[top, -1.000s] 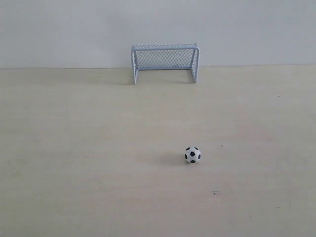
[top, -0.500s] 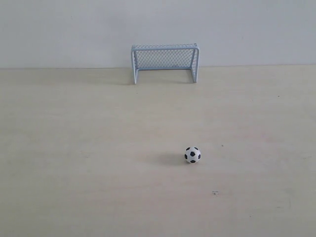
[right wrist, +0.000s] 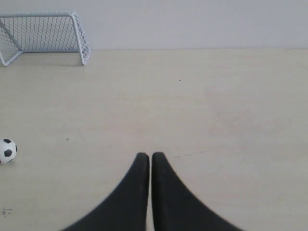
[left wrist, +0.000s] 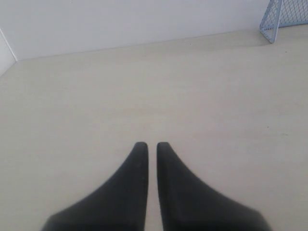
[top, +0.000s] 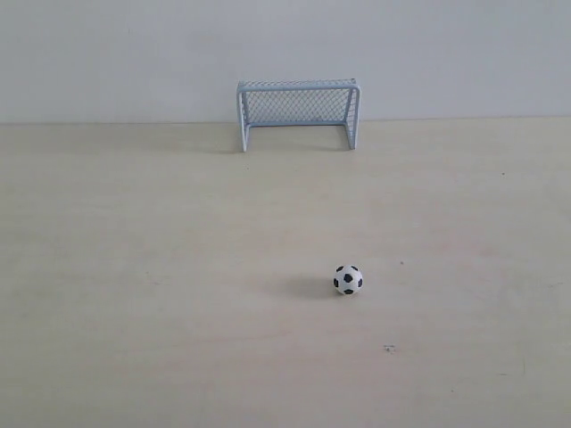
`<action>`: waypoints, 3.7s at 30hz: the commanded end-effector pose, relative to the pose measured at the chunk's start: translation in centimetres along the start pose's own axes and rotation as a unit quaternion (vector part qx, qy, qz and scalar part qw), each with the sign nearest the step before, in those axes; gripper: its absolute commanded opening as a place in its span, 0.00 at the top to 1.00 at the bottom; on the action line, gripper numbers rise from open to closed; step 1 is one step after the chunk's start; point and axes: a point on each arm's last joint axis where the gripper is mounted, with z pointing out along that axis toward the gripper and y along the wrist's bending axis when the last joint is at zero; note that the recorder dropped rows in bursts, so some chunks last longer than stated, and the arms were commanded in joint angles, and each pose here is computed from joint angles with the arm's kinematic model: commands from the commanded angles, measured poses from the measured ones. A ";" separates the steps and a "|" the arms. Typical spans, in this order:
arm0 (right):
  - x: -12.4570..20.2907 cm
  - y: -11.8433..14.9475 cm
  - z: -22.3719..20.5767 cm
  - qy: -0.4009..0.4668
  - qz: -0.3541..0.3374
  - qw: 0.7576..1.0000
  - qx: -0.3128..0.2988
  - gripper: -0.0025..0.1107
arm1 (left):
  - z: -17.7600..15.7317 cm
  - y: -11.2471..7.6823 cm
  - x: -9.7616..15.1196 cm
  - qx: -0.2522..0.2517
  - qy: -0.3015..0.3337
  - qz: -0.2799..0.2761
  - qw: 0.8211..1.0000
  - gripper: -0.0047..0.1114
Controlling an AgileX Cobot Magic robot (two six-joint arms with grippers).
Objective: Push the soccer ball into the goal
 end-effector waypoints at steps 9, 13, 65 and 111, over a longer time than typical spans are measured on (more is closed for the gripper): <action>-0.6 0.0 -0.1 -0.034 -0.002 0.999 0.002 0.98 | 0.0 0.0 -0.2 0.004 -0.002 -0.003 1.000 0.91; -0.9 0.0 -0.1 -0.048 -0.002 0.999 0.002 0.98 | 0.0 0.0 -0.2 0.004 -0.002 -0.003 1.000 0.91; -7.0 0.1 -2.5 -0.219 0.015 0.976 -0.001 0.98 | 0.0 0.0 -0.2 0.004 -0.002 -0.003 1.000 0.91; -19.0 1.3 9.6 0.172 -0.135 0.972 -0.083 0.98 | 0.0 0.0 -0.2 0.004 -0.002 -0.003 1.000 0.91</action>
